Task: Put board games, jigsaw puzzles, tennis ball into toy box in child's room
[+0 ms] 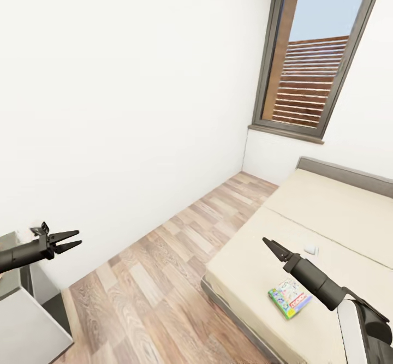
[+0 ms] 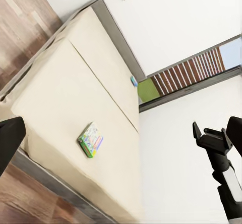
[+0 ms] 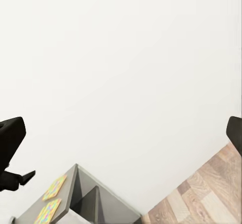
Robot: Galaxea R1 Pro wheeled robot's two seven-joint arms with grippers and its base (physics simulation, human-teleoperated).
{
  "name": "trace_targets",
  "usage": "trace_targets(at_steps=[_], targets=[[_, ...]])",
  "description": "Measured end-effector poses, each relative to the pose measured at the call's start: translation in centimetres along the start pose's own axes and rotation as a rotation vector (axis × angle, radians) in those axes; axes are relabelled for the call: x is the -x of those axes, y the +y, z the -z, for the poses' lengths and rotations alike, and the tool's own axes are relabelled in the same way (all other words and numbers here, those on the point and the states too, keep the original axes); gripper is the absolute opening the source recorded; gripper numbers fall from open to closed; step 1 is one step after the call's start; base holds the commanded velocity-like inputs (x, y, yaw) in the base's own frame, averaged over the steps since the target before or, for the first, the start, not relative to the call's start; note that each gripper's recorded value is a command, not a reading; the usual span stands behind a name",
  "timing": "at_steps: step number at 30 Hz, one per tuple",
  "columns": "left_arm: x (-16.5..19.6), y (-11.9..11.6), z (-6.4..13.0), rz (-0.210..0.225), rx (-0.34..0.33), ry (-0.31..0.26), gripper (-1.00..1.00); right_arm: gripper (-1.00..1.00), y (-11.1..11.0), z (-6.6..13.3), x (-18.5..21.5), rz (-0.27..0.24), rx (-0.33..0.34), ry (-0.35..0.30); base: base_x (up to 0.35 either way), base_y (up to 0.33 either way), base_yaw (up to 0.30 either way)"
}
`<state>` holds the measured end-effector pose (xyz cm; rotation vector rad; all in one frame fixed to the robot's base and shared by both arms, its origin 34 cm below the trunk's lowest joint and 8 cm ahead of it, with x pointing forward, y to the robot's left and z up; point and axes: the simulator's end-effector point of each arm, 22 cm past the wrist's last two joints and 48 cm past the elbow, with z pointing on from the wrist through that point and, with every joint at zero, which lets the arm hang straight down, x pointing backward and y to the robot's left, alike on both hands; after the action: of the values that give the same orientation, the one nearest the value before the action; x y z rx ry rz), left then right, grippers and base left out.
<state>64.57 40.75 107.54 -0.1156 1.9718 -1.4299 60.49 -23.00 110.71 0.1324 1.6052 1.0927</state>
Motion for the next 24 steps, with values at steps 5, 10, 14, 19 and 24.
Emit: trace_targets(at_steps=[5, 10, 14, 19, 24], targets=[[-0.04, -0.13, -0.17, 0.000, -0.004, 0.000, 1.00, 1.00, 0.08, 0.01, 0.07, 0.001, 0.001, -0.001, 0.000, 0.000, -0.278], [-0.04, -0.24, -0.22, -0.002, -0.006, 0.000, 1.00, 1.00, 0.13, 0.02, 0.09, 0.004, 0.001, -0.001, 0.000, 0.000, -0.278], [-0.16, -0.38, -0.56, -0.001, -0.013, 0.002, 1.00, 1.00, 0.15, 0.03, 0.13, 0.005, 0.000, -0.001, 0.000, 0.000, -0.278], [-0.23, -0.52, -0.75, -0.001, -0.018, 0.003, 1.00, 1.00, 0.10, 0.04, 0.17, 0.008, -0.004, -0.001, 0.000, 0.000, -0.278], [-0.21, -0.63, -0.78, -0.003, -0.019, 0.003, 1.00, 1.00, 0.11, 0.06, 0.21, 0.008, -0.006, -0.002, 0.000, 0.000, -0.278]])
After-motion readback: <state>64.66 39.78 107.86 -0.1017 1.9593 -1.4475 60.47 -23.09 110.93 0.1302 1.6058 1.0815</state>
